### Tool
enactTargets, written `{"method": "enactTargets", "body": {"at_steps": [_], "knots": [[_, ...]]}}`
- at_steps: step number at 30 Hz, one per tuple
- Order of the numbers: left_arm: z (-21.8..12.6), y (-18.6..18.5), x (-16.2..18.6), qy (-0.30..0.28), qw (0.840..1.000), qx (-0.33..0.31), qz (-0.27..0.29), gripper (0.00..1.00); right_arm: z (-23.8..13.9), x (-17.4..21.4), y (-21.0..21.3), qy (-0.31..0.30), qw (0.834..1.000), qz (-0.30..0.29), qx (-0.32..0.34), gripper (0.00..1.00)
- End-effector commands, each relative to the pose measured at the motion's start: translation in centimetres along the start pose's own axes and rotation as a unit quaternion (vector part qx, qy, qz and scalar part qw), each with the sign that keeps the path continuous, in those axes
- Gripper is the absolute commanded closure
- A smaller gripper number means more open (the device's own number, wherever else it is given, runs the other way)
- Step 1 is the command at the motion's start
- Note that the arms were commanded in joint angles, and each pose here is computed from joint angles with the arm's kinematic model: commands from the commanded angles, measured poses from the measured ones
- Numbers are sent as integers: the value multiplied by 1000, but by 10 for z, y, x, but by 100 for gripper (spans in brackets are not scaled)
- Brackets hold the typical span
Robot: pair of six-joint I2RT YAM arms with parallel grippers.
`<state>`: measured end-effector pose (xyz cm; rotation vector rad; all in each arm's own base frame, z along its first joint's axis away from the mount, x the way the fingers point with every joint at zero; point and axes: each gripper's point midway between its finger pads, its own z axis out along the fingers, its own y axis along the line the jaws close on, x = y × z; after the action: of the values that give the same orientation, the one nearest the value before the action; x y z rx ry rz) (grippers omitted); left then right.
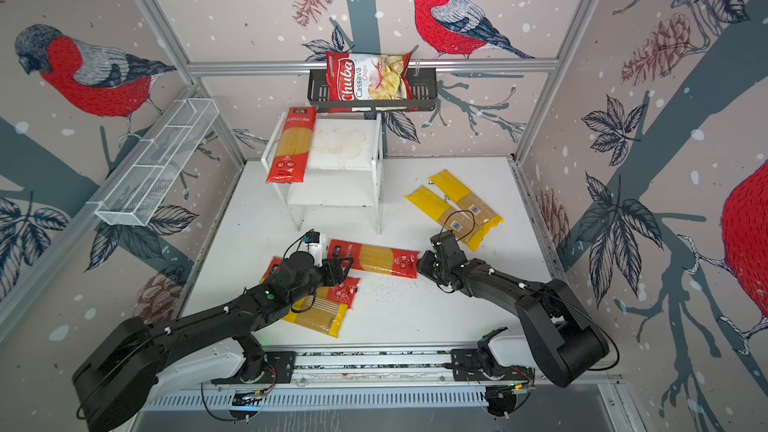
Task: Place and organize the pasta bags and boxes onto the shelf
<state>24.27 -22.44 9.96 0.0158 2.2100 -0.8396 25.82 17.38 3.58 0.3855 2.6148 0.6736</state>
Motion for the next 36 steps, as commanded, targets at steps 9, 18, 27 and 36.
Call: {"method": "enactTargets", "body": {"at_steps": [9, 18, 27, 36], "knots": [[21, -51, 35, 32, 998, 58, 7, 29, 7, -44, 63, -30, 993, -108, -44, 45], [42, -58, 64, 78, 994, 78, -6, 30, 45, -63, 108, -5, 987, -144, -68, 43], [56, -39, 79, 91, 994, 54, -36, 30, 66, -5, 93, 89, 983, -135, -89, 43], [67, -24, 66, 78, 993, 48, -78, 39, 46, 45, 73, 149, 975, -139, -91, 43]]}}
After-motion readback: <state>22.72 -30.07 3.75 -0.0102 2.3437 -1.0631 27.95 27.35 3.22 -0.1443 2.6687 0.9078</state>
